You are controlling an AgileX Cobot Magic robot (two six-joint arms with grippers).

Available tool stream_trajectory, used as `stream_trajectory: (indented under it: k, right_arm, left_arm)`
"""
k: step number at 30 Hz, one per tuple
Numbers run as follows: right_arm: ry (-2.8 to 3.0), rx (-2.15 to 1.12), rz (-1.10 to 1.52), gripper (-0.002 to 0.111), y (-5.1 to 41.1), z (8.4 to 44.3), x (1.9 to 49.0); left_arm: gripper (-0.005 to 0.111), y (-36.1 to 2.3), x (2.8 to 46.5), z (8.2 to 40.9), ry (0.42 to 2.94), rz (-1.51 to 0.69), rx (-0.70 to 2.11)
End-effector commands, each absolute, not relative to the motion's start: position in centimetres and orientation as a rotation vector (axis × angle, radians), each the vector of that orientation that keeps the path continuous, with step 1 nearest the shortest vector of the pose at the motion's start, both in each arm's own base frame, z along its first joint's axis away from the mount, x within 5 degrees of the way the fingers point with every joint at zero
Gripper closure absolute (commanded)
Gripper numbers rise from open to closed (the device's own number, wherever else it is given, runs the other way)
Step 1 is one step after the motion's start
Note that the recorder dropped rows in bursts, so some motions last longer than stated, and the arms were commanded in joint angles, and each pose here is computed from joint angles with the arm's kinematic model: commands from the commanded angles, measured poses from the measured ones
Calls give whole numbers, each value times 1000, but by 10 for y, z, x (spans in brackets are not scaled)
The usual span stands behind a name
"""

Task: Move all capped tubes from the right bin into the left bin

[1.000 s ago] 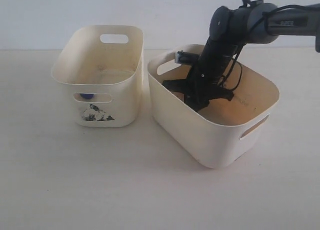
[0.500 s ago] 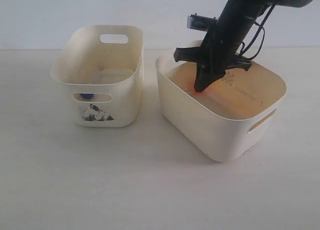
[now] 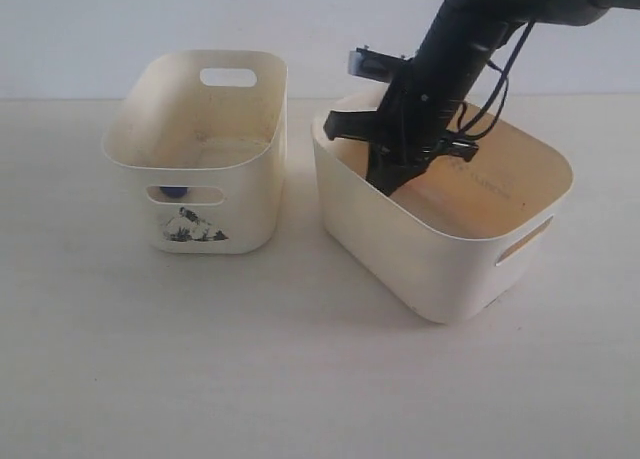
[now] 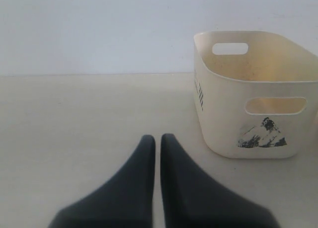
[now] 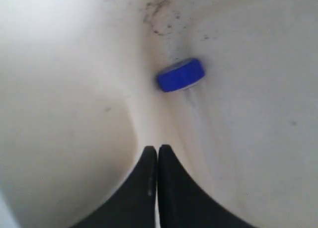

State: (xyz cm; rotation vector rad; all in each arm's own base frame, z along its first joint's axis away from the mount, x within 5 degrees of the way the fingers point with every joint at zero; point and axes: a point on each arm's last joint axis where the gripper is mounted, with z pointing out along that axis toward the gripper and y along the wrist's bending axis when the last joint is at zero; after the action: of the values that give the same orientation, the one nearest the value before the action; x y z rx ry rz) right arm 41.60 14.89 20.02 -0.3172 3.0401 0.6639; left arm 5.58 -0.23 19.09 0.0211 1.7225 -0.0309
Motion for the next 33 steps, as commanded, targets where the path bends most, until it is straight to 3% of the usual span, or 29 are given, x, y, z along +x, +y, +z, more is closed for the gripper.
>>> stream_trajectory:
  k: [1, 5, 10, 16, 25, 33]
  right_arm:
    - [2944, -336, 688, 109, 162, 208, 417]
    - [2906, -381, 598, 109, 158, 207, 421]
    - [2829, -929, 492, 109, 154, 204, 414]
    - [2914, -865, 108, 109, 131, 200, 419]
    - [2717, -870, 12, 109, 140, 233, 420]
    - [2536, -895, -588, 109, 171, 266, 400]
  left_arm:
    - [102, -2, 55, 192, 1716, -37, 13]
    - [102, -2, 55, 192, 1716, -37, 13]
    - [102, -2, 55, 192, 1716, -37, 13]
    - [102, -2, 55, 192, 1716, -37, 13]
    - [102, -2, 55, 192, 1716, -37, 13]
    - [102, -2, 55, 192, 1716, -37, 13]
